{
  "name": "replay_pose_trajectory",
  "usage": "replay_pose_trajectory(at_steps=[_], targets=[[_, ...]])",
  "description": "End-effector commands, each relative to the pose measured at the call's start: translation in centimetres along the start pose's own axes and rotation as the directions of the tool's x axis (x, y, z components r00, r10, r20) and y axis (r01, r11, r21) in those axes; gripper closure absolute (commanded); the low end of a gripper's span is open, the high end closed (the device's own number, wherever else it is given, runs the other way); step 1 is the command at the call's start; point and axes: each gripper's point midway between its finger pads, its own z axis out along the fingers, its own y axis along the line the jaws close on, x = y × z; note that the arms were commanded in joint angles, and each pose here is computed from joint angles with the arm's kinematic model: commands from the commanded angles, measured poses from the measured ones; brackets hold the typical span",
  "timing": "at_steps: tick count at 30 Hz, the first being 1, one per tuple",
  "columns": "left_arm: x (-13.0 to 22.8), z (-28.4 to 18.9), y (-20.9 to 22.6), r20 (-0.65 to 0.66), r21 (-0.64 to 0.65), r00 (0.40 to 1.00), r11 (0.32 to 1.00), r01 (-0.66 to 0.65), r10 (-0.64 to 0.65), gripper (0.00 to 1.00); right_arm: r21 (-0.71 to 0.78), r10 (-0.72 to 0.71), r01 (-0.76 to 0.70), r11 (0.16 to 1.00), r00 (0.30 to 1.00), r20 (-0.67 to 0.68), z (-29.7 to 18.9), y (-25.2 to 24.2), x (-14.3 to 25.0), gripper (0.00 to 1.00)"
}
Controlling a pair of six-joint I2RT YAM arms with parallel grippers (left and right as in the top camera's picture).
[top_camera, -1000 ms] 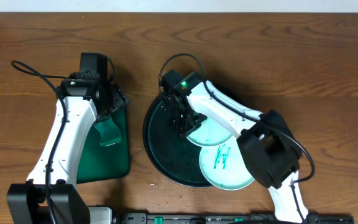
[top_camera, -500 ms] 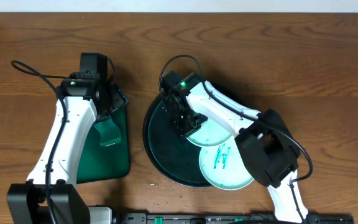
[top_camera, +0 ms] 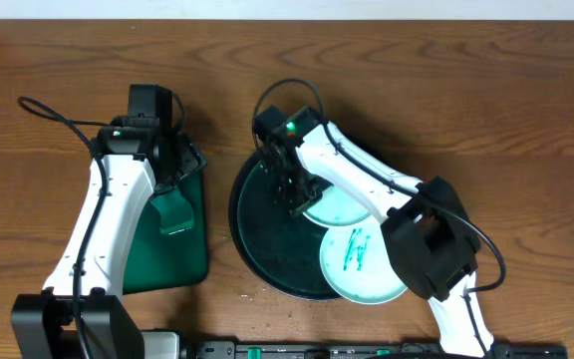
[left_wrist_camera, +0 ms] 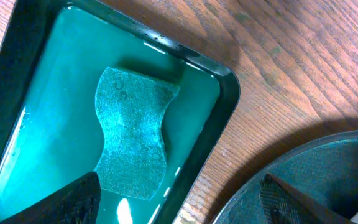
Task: Clean dirty plates on tray and stack at the side
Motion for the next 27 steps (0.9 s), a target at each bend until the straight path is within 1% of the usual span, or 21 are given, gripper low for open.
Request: replay_pose_trajectory(at_steps=[1,5,11,15,16,17,19,20,21,23,24,26,27], targets=[[-0.5,-0.4,-0.1,0.013,0.006,1.0,1.0,-0.001,0.0,0.18,0.038,-0.027,0.025,0.999,0.998,0.059,-1.7,0.1,-1.6,0.99],[-0.5,-0.4,-0.1,0.013,0.006,1.0,1.0,-0.001,0.0,0.18,0.037,-0.031,0.028,0.999,0.995,0.092,-3.0,0.3,-2.3,0.99],[-0.5,-0.4,-0.1,0.014,0.006,1.0,1.0,0.0,0.0,0.18,0.064,-0.039,0.033,0.997,0.995,0.096,-3.9,-0.1,-2.3,0.99],[-0.5,-0.4,-0.1,0.014,0.006,1.0,1.0,0.0,0.0,0.18,0.136,0.04,-0.055,0.989,0.993,0.113,-4.0,-1.8,-2.5,0.99],[-0.5,-0.4,-0.1,0.014,0.006,1.0,1.0,0.0,0.0,0.18,0.156,0.067,-0.086,0.984,0.99,0.121,-4.1,-2.4,-2.6,0.8],[-0.5,-0.4,-0.1,0.014,0.006,1.0,1.0,0.0,0.0,0.18,0.177,0.094,-0.117,0.977,0.987,0.13,-4.3,-3.1,-2.6,0.72],[-0.5,-0.4,-0.1,0.014,0.006,1.0,1.0,0.0,0.0,0.18,0.207,0.149,-0.177,0.962,0.978,0.143,-4.5,-4.4,-2.6,0.67],[-0.5,-0.4,-0.1,0.014,0.006,1.0,1.0,0.0,0.0,0.18,0.21,0.179,-0.206,0.956,0.973,0.143,-4.6,-5.0,-2.4,0.68],[-0.5,-0.4,-0.1,0.014,0.006,1.0,1.0,0.0,0.0,0.18,0.209,0.209,-0.235,0.949,0.968,0.137,-4.6,-5.5,-2.2,0.72],[-0.5,-0.4,-0.1,0.014,0.006,1.0,1.0,0.0,0.0,0.18,0.209,0.274,-0.294,0.933,0.954,0.12,-4.7,-6.7,-1.4,0.75],[-0.5,-0.4,-0.1,0.014,0.006,1.0,1.0,0.0,0.0,0.18,0.21,0.308,-0.325,0.922,0.945,0.113,-4.8,-7.3,-1.1,0.78],[-0.5,-0.4,-0.1,0.015,0.007,1.0,1.0,0.0,0.0,0.18,0.216,0.38,-0.394,0.893,0.919,0.104,-4.9,-8.5,-0.4,0.88],[-0.6,-0.4,-0.1,0.017,0.008,1.0,1.0,0.0,0.0,0.18,0.231,0.416,-0.429,0.873,0.903,0.107,-5.0,-9.3,0.0,0.9]])
